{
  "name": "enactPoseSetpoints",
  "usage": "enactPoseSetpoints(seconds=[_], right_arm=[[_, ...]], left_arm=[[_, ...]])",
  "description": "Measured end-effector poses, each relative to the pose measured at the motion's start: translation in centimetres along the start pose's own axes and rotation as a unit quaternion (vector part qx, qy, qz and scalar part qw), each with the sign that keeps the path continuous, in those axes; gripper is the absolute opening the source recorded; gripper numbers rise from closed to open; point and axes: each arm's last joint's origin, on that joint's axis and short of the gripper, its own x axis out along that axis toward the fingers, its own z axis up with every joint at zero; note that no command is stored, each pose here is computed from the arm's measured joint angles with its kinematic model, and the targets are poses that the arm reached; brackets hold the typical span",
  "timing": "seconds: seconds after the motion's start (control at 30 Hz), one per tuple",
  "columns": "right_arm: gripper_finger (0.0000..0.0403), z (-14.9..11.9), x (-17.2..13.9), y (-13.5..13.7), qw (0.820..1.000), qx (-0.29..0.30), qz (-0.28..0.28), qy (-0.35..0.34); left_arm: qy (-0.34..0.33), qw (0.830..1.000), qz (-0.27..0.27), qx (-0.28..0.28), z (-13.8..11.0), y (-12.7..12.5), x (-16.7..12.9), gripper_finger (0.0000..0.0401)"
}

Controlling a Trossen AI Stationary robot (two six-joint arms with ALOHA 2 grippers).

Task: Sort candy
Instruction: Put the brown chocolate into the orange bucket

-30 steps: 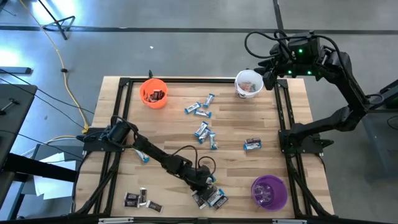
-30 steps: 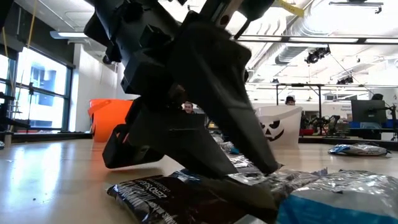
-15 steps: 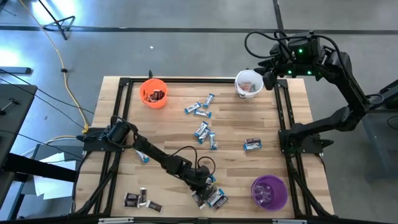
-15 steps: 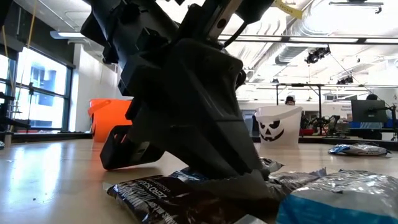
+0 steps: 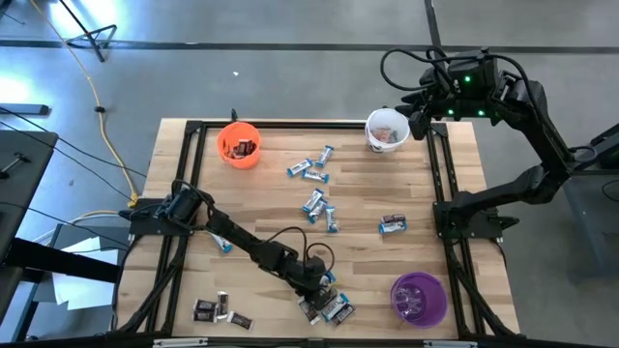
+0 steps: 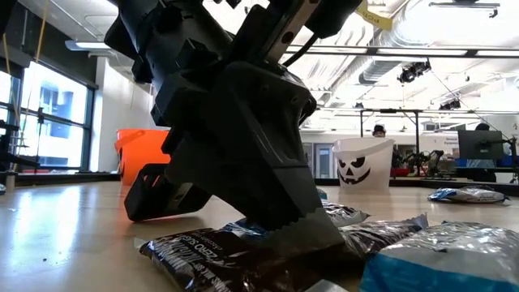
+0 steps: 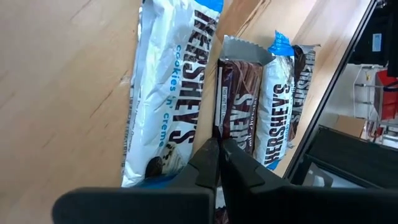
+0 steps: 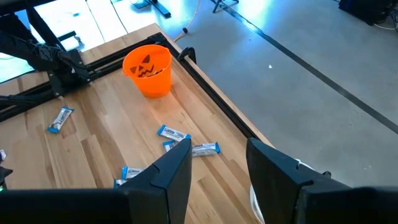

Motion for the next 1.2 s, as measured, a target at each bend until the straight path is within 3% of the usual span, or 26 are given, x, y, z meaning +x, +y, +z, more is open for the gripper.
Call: enactPoseSetpoints(seconds=[0.4, 0.67, 0.9, 1.2], right_arm=[[0.0149, 0.0, 0.0, 0.0, 1.000, 0.000, 0.000, 0.000], [0.0149, 0.0, 0.0, 0.0, 1.000, 0.000, 0.000, 0.000], [0.0149, 0.0, 0.0, 0.0, 1.000, 0.000, 0.000, 0.000], [0.0149, 0.0, 0.0, 0.0, 1.000, 0.000, 0.000, 0.000]], left_arm=[[-0.032, 0.999, 0.023, 0.006, 0.0, -1.1, -3.0, 0.0000], [-0.051, 0.999, -0.006, 0.015, -0.9, -2.9, -4.9, 0.0000], [-0.049, 0.998, -0.015, 0.031, -1.8, -3.3, -4.7, 0.0002], [-0.065, 0.991, -0.044, 0.108, -1.4, -3.9, -4.8, 0.0058]])
